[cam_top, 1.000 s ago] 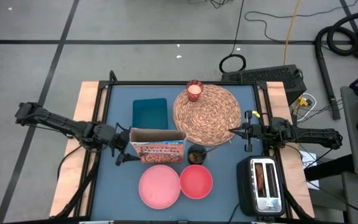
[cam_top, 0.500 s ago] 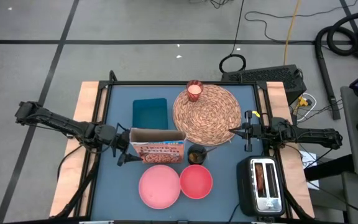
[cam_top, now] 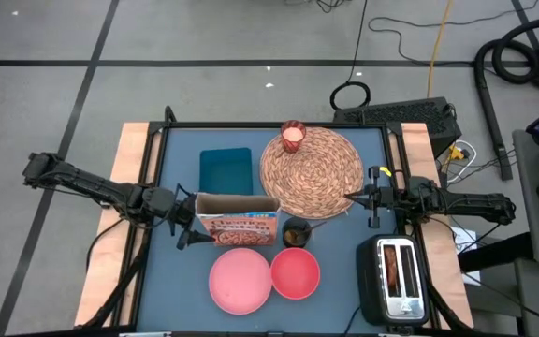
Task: Arrange a breakfast setting
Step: Pour the cereal into the pink bowl
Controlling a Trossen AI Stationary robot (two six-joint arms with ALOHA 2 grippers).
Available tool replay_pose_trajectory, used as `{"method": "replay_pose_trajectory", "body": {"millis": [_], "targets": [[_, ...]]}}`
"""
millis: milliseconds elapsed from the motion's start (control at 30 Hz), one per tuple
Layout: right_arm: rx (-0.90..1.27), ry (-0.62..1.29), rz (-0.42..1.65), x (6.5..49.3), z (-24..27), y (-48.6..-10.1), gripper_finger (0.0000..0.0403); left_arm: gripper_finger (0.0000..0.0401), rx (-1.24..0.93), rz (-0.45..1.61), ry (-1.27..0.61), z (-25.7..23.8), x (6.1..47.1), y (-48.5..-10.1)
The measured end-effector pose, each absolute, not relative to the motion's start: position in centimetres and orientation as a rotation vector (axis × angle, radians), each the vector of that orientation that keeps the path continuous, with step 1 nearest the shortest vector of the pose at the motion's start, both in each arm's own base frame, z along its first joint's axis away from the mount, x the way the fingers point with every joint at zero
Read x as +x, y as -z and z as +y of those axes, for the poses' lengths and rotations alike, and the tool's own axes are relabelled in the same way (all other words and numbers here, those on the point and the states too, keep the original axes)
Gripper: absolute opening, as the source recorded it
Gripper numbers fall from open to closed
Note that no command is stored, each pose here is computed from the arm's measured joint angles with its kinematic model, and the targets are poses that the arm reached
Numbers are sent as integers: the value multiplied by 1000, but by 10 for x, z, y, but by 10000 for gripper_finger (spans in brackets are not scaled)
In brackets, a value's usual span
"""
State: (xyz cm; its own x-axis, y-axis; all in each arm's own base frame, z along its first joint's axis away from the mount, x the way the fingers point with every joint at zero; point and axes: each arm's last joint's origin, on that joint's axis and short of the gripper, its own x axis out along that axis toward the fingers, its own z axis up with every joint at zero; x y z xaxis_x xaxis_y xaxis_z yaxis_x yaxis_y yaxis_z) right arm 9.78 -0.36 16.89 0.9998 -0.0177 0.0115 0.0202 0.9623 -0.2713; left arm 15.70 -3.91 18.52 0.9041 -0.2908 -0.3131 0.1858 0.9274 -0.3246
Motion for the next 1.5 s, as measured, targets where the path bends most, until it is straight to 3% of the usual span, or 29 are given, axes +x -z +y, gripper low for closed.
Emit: {"method": "replay_pose_trajectory", "body": {"millis": [1300, 1500], "targets": [[-275, 19, -9, 98, -4, -169, 0, 381, -360, 380, 236, -39, 157, -185], [-275, 19, -9, 98, -4, -169, 0, 381, -328, 362, 165, -37, 157, -185]]}}
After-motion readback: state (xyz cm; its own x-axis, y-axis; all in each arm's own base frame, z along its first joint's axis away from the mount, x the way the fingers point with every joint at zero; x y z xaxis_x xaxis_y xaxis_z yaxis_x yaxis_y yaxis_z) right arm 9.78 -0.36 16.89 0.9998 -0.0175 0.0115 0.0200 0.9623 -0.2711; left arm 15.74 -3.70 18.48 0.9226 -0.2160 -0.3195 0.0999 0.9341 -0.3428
